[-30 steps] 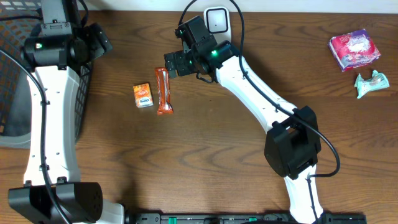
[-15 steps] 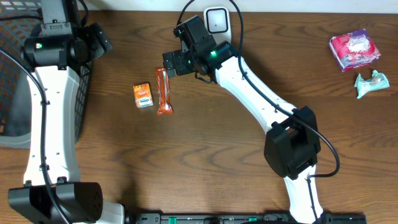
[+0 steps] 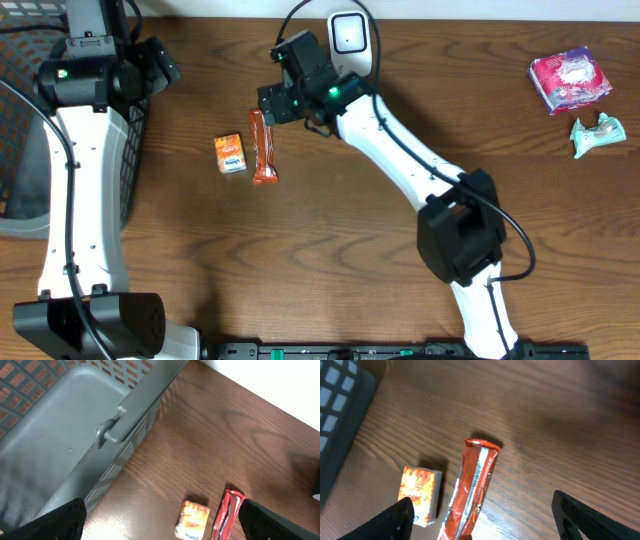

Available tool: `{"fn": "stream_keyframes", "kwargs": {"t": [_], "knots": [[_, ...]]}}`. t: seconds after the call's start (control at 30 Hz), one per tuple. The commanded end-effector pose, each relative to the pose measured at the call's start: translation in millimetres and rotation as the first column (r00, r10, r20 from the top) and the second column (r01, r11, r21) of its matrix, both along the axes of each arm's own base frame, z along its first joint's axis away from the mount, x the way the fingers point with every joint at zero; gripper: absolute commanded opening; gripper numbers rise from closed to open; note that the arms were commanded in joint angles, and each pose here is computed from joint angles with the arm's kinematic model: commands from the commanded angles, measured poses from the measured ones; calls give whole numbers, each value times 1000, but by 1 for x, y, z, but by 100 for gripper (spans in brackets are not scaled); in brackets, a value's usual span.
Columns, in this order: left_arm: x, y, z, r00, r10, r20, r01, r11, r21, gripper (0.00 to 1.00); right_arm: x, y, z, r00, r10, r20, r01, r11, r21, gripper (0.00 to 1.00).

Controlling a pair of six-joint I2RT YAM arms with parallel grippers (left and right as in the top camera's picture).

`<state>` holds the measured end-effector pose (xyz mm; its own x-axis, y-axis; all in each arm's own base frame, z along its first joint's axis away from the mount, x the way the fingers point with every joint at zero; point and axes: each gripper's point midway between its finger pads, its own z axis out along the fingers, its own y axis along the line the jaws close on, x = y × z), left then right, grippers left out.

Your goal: Scan the item barcode

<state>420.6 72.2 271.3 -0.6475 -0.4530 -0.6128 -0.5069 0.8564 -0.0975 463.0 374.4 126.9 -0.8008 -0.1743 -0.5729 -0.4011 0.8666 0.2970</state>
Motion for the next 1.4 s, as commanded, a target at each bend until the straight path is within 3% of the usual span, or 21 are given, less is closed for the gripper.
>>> {"fn": "stream_keyframes", "kwargs": {"t": [0.0,0.43,0.77,1.37], "knots": [[-4,9,8,999,35,17,-35,999,12,98,-5,14,-27,999,10,-39,-10,1000,-4,83],[-4,9,8,999,35,17,-35,999,12,98,-25,55,-80,995,81,-55,-82,996,-17,77],[-4,9,8,999,35,17,-35,999,12,98,-28,58,-83,996,77,-41,-79,996,-42,65],[-4,9,8,999,35,17,-35,999,12,98,-25,44,-90,1000,9,14,-7,987,-162,56]]}}
